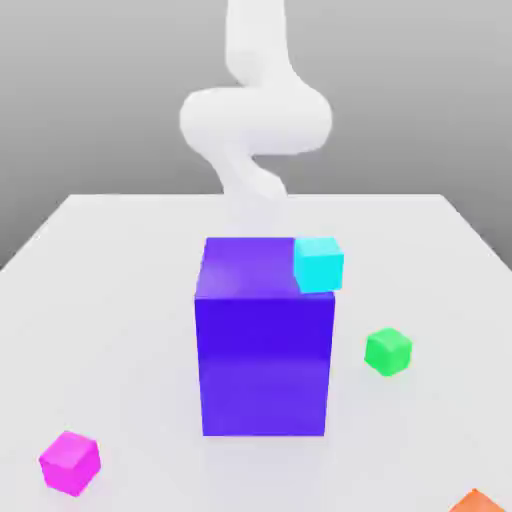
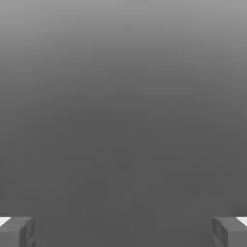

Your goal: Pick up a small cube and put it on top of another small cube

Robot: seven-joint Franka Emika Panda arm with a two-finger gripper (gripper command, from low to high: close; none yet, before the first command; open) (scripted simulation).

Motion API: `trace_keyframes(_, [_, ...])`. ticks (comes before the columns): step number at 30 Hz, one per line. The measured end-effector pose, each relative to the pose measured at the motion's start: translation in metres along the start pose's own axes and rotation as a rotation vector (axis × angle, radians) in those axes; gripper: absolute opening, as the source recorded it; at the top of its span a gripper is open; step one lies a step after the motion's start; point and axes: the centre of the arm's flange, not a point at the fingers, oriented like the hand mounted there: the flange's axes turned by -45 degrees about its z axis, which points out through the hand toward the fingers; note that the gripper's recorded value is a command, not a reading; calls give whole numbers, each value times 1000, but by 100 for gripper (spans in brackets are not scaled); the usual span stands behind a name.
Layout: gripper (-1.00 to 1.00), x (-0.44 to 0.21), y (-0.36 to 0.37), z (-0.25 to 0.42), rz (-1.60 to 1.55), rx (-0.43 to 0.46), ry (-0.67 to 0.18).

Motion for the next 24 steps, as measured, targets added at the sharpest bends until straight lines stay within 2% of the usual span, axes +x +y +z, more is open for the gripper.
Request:
trace_keyframes(11, [0, -44, 86, 200, 133, 3, -289])
trace_keyframes(24, [0, -200, 192, 368, 289, -106, -611])
